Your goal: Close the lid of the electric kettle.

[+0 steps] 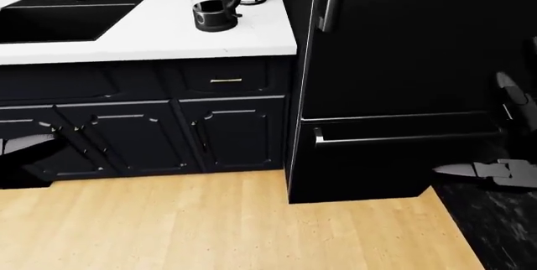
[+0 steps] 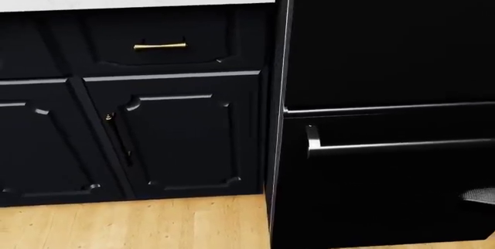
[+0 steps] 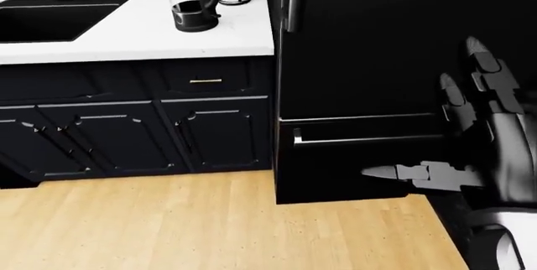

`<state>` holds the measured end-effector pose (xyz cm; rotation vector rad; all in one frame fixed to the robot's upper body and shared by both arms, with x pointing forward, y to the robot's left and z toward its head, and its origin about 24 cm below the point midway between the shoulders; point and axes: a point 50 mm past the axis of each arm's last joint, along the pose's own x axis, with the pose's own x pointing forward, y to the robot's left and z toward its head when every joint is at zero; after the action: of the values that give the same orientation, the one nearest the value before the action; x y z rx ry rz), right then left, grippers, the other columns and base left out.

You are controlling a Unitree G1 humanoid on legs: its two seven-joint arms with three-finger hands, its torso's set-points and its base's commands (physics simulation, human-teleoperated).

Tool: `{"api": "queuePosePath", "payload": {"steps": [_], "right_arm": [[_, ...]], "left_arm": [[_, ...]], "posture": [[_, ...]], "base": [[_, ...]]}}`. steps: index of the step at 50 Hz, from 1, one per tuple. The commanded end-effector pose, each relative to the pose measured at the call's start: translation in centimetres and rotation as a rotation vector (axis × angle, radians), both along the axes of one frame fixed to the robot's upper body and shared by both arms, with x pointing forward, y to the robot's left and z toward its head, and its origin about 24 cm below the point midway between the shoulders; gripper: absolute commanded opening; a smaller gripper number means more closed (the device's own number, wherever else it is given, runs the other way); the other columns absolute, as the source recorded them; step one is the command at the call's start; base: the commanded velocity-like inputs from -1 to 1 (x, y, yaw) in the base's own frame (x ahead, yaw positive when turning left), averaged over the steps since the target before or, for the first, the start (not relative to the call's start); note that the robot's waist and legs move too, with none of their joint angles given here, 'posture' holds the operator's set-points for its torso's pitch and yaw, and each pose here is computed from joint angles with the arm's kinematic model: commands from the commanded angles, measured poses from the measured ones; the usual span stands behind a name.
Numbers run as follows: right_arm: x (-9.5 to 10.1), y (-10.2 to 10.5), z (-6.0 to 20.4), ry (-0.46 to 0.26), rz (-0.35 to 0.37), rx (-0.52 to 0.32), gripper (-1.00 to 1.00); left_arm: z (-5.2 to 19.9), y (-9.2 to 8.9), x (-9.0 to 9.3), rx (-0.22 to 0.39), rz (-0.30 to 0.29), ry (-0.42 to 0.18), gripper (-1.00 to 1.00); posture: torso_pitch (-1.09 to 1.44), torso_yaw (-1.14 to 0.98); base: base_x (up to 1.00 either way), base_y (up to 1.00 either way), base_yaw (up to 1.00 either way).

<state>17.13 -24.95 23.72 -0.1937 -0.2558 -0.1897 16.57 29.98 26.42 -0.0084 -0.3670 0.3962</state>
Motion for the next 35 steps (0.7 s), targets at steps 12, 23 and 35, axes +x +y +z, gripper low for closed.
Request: {"api": "queuePosePath", "payload": {"steps": [12, 23, 35], "right_arm": [[-0.31, -0.07, 0.82, -0.054, -0.023, -0.034, 0.96], [-0.37, -0.12, 0.77, -0.051, -0.027, -0.036, 0.97], [-0.26, -0.14, 0.53, -0.046, -0.030, -0.040, 0.96]], "left_arm": [[0.66, -0.29, -0.16, 0.032, -0.008, -0.046, 1.00], [0.68, -0.31, -0.20, 0.032, -0.009, -0.045, 1.00], [0.53, -0.32, -0.15, 0.032, -0.009, -0.041, 1.00]], "posture": [[0.00, 0.00], [0.00, 0.00], [0.00, 0.00]], "base": [[0.00, 0.20, 0.00], [0.00, 0.19, 0.00], [0.00, 0.19, 0.00]]}}
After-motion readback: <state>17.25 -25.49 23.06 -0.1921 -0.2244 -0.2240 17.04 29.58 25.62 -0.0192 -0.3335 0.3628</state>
